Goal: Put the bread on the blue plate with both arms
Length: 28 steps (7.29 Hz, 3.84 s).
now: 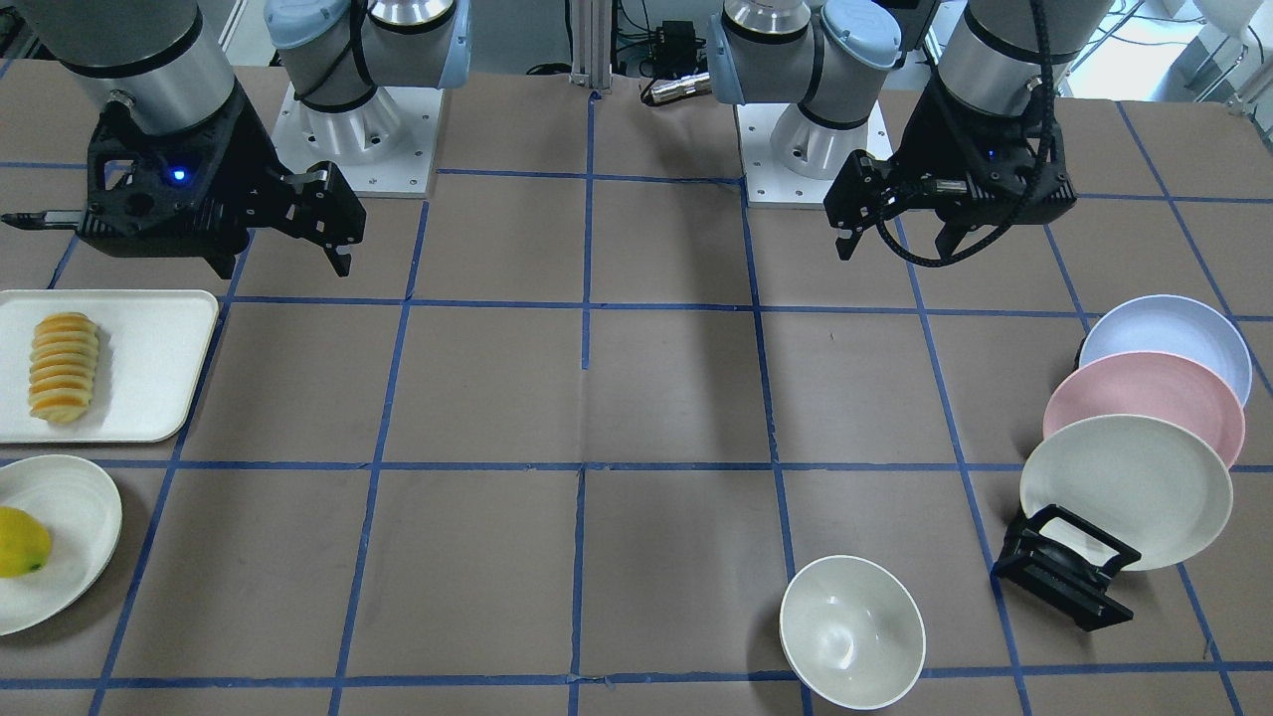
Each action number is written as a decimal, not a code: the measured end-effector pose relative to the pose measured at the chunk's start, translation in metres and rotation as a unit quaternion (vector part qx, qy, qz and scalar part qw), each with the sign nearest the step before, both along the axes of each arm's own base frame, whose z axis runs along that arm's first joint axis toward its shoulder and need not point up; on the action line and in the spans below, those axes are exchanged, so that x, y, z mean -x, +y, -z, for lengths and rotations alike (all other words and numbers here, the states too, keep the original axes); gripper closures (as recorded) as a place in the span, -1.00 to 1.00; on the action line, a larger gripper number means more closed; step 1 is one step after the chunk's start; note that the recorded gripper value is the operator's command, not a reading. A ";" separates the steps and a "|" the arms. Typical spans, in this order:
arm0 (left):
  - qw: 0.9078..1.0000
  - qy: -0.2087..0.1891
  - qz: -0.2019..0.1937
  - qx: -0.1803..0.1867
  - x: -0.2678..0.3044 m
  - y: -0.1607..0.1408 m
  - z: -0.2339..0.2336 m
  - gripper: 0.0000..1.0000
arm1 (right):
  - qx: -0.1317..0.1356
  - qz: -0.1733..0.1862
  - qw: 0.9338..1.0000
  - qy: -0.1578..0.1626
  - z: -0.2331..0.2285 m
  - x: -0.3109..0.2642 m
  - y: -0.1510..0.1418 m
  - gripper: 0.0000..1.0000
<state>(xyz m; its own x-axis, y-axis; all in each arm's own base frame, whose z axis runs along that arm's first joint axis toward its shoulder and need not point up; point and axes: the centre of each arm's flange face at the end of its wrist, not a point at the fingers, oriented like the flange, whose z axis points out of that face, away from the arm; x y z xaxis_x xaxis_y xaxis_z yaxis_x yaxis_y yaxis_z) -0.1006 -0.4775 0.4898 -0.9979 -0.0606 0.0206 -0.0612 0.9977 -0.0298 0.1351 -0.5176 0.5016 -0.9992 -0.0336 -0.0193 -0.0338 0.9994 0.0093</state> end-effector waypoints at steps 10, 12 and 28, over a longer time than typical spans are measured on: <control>0.999 -0.035 -0.004 0.010 -0.035 -0.008 -0.014 -1.00 | 0.006 0.012 1.000 0.022 0.000 0.014 -0.004 -1.00; 0.997 -0.039 -0.058 0.015 -0.092 -0.012 -0.026 -1.00 | -0.006 0.024 0.999 0.033 0.002 0.032 -0.004 -1.00; 0.999 0.032 -0.018 0.003 -0.564 0.042 0.146 -1.00 | -0.107 0.025 0.992 0.058 0.102 0.246 -0.002 -1.00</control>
